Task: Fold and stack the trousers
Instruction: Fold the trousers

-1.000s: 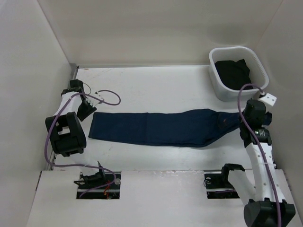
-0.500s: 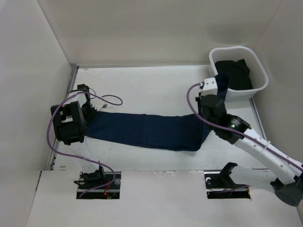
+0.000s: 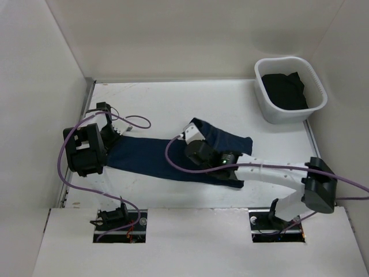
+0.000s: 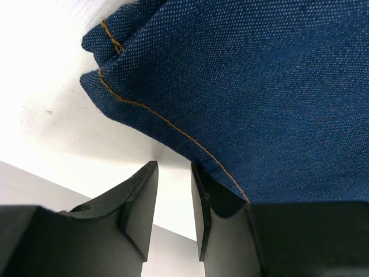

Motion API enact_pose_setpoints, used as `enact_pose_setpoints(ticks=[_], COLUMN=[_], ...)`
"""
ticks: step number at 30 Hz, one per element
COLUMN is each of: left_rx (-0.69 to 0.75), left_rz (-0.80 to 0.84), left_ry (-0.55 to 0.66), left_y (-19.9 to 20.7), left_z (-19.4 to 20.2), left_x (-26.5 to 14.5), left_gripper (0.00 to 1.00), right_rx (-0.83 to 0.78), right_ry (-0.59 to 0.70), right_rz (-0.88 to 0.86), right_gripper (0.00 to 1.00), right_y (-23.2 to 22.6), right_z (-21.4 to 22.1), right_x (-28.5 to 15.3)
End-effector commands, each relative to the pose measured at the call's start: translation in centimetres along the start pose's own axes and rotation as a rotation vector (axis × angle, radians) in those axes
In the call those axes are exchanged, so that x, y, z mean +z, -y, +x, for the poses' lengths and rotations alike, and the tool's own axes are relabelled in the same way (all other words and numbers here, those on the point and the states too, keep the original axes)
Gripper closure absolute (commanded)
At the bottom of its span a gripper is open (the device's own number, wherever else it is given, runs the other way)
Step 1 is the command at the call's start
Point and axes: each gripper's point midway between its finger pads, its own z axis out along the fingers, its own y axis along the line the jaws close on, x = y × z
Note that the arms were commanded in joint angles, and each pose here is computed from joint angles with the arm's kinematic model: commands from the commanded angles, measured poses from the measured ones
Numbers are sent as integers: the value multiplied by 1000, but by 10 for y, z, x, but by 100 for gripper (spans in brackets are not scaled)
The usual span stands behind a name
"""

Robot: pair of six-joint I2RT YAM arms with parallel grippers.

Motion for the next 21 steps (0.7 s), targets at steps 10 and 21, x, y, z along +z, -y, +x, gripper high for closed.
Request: enact_pose_setpoints(ticks=[10,21], left_rx=[-26,-26], left_rz=[-18,-17], left_ry=[33,32], left_y=[-6,-5], left_z=[1,3], left_x=[-12,-12], left_gripper=[71,70], right_rx=[19,1], right_ry=[32,-38], right_rz=[-132,-150], right_gripper=[100,68], right_y=[-111,-109], right_z=[-20,18], right_x=[11,10])
